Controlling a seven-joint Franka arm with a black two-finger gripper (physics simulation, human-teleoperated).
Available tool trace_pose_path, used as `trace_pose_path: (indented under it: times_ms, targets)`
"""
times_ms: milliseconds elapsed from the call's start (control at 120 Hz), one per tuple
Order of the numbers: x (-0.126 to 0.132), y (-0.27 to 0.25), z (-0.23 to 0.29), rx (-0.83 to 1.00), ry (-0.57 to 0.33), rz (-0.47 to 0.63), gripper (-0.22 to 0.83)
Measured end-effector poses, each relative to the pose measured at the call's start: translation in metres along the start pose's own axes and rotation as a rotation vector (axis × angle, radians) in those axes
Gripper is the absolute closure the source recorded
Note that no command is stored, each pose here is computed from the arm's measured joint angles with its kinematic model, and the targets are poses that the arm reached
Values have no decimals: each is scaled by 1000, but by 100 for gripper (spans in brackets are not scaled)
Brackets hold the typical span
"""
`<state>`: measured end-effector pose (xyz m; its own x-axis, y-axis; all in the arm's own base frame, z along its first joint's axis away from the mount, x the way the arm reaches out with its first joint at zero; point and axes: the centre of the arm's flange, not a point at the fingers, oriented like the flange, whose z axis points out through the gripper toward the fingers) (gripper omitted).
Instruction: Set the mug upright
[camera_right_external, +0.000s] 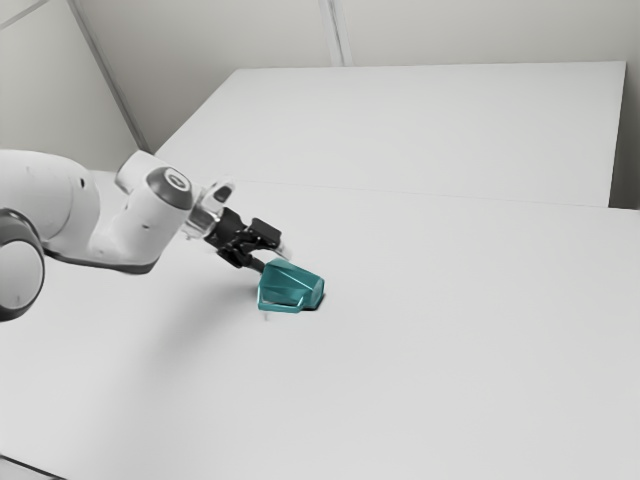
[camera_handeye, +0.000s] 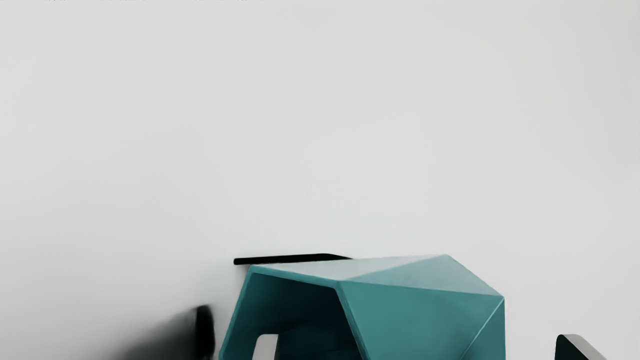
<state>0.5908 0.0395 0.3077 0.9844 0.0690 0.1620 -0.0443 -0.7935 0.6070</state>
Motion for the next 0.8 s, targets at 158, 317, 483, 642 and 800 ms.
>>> trace_pose_path:
  times_ms: [158,317,483,642,800]
  targets:
    - [-8,-7,15,-9,0,-7,0]
    - [-9,-7,17,-5,15,7,24]
    - [-7,-7,15,12,26,22,55]
    - [-1,5,9,10,51,41,64]
    - [2,21,4,-8,73,61,70]
